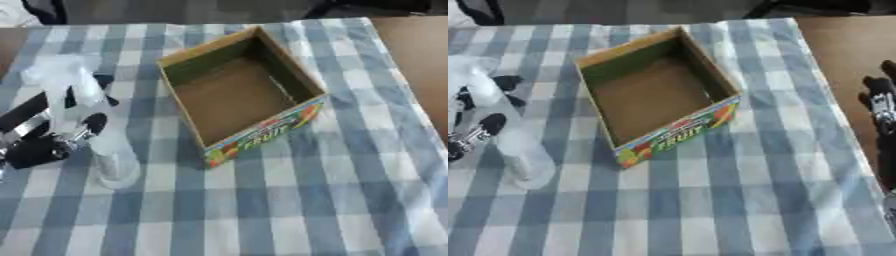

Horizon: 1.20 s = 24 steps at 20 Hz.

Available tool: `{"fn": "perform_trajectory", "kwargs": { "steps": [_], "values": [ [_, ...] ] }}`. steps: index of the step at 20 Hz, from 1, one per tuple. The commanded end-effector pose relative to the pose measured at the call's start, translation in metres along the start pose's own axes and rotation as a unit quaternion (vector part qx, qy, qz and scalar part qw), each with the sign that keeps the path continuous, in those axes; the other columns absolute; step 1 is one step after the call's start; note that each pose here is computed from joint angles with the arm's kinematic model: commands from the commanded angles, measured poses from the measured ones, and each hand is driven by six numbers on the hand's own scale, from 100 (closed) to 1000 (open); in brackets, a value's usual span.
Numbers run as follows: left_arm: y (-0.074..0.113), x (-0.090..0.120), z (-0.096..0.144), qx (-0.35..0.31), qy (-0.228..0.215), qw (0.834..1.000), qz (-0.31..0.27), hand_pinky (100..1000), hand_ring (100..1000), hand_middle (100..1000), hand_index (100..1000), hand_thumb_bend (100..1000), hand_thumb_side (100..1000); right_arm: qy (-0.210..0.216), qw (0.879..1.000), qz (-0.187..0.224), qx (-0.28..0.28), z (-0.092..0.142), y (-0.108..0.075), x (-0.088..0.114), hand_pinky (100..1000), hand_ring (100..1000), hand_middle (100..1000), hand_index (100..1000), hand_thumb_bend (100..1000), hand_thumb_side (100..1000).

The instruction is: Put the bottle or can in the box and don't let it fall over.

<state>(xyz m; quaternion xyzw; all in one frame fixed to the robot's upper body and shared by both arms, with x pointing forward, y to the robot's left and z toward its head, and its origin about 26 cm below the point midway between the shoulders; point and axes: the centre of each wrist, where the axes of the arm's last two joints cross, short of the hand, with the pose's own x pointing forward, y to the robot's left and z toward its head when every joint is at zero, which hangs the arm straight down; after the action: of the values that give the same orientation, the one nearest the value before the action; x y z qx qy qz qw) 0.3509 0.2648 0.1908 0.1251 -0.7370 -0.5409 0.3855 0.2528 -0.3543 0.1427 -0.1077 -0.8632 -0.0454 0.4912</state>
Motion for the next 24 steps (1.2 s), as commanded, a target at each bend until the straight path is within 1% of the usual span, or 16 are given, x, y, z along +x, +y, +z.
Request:
{"fn": "perform_trajectory", "kwargs": {
  "steps": [1,3,8,16,20,24],
  "values": [
    [0.008,0.001,0.001,0.001,0.004,1.0,-0.018,1000,1000,1000,828,100,892,-0.013,1.0,0.003,0.008,-0.004,0.001,0.009,947,952,1000,916,100,525],
    [0.007,0.002,-0.001,0.001,0.002,1.0,-0.015,1000,1000,1000,828,101,893,-0.013,1.0,0.002,0.009,-0.004,0.001,0.009,947,952,1000,916,100,529],
    [0.005,0.002,-0.006,-0.013,-0.004,1.0,-0.008,1000,1000,1000,839,137,915,-0.011,1.0,0.002,0.008,-0.003,0.001,0.008,947,951,1000,916,100,539],
    [0.002,0.0,-0.012,-0.037,-0.003,0.999,-0.001,1000,1000,1000,836,178,940,-0.007,1.0,0.002,0.007,-0.003,0.002,0.008,947,950,1000,914,100,555],
    [0.004,0.001,-0.012,-0.041,-0.002,0.999,0.0,1000,1000,1000,827,152,937,-0.005,1.0,0.002,0.005,-0.003,0.002,0.008,947,949,1000,913,100,561],
    [0.005,0.002,-0.009,-0.044,0.0,0.999,-0.008,1000,1000,1000,837,100,896,-0.002,1.0,0.003,0.003,-0.003,0.002,0.008,947,948,1000,913,100,571]
  ]
}}
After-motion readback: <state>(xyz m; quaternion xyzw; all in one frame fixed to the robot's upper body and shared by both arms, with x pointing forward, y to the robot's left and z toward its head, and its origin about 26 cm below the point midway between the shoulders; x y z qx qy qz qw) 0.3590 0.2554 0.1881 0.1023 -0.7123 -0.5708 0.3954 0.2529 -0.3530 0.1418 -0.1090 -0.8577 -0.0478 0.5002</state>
